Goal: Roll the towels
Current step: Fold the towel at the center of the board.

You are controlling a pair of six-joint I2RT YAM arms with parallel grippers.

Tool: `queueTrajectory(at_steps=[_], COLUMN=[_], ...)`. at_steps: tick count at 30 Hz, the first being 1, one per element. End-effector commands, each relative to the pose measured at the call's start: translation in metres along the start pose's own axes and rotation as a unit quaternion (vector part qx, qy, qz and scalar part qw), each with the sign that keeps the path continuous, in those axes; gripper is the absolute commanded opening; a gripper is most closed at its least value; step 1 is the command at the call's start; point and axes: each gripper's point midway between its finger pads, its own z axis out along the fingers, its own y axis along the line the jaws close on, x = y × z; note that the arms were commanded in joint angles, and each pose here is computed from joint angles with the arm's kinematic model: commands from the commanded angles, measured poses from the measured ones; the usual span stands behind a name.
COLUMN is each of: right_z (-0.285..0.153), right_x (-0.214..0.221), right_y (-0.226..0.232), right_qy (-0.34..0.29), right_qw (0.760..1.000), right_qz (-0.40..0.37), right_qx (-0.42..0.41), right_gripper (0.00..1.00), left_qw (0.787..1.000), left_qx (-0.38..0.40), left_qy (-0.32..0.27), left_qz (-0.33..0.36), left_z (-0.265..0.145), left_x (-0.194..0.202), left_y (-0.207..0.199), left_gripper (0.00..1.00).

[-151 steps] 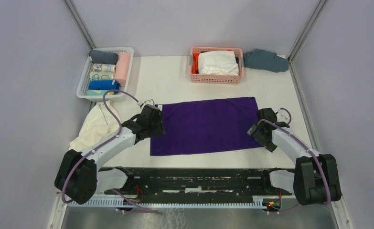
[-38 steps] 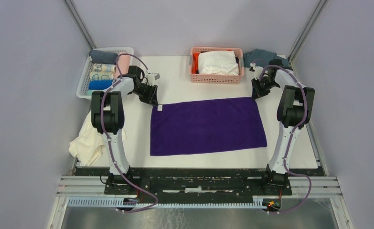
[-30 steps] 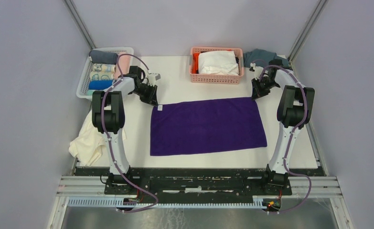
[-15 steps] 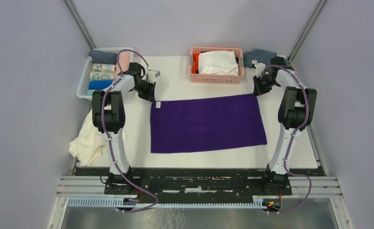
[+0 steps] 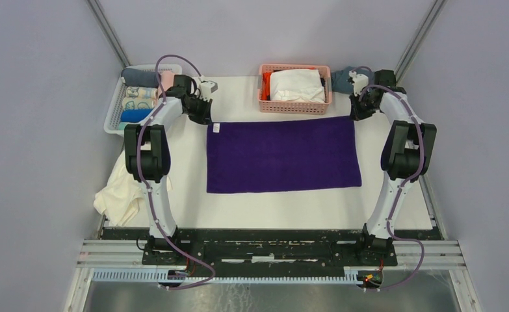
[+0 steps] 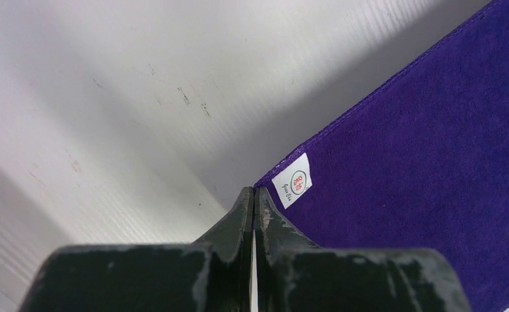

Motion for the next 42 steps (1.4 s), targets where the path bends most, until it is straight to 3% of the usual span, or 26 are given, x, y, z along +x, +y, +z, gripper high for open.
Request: queueTrajectory(at_steps=[1,22,31,42], right_z=[-0.04,-0.075,-0.098,-0.112], right_x=[-0.046,-0.028,-0.001,0.053], right_y=[-0.014,0.024,0.037,0.036], right_qy=[-0.071,-0.112,-0.127,-0.138], right_qw=[0.996,0.993,0.985,0.959], right_qz=[-0.025,0.006,0.076,0.17], right_qx=[0.049,0.042,0.084,0.178], right_gripper=[0.01,0.02,0.02,0.01], left_qw=[0.996,0.992,0.99,0.978], left_qx=[-0.044,-0.063,-0.073,-0.112], left_qy=[-0.066,-0.111,-0.118,-0.122], left_qz=[0.035,0.014,-0.032,-0.125], left_z=[-0.033,-0.083,-0.096,-0.108], left_x=[-0.047,-0.027,0.007,0.046], left_y=[0.01,-0.023,-0.044,-0.056], left_gripper=[0.03,0.03,0.03,0.03])
